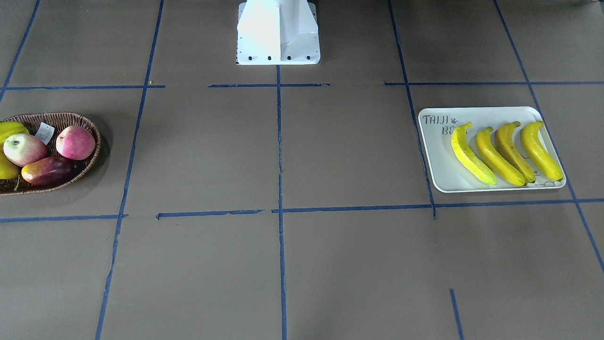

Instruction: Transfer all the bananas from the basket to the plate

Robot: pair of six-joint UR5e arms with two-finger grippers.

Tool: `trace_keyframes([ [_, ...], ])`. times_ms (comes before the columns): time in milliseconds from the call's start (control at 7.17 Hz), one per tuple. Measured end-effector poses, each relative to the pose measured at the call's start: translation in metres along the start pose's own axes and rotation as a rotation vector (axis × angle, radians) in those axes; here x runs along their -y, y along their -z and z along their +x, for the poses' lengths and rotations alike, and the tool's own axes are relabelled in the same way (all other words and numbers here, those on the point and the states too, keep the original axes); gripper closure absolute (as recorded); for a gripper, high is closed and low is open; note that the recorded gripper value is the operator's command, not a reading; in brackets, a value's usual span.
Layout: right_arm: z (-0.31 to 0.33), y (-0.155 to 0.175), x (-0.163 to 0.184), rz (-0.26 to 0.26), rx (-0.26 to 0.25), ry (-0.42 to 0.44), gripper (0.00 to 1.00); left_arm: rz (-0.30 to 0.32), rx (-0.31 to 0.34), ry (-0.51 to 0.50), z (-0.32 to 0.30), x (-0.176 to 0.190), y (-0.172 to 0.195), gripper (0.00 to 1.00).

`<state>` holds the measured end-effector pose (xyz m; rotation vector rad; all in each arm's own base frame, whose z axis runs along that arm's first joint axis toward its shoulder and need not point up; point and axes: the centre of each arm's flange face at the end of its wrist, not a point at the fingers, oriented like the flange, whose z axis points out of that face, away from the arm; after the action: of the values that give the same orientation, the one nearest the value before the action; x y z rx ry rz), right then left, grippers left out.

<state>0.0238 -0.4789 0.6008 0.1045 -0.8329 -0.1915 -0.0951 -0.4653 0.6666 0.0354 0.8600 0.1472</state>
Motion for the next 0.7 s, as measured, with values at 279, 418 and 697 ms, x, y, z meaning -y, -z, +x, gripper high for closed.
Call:
trace_keyframes([
  [279,0.004,0.003,-0.001,0.006,0.003,-0.009,0.00,0.027,0.012,0.013,0.003,-0.004,0.004,0.00],
  [418,0.005,0.003,-0.002,0.007,0.003,-0.010,0.00,0.028,0.050,0.018,0.005,-0.001,0.008,0.00],
  [697,0.012,0.000,-0.004,0.001,0.003,-0.023,0.00,0.026,0.085,0.036,0.007,0.001,0.010,0.00],
])
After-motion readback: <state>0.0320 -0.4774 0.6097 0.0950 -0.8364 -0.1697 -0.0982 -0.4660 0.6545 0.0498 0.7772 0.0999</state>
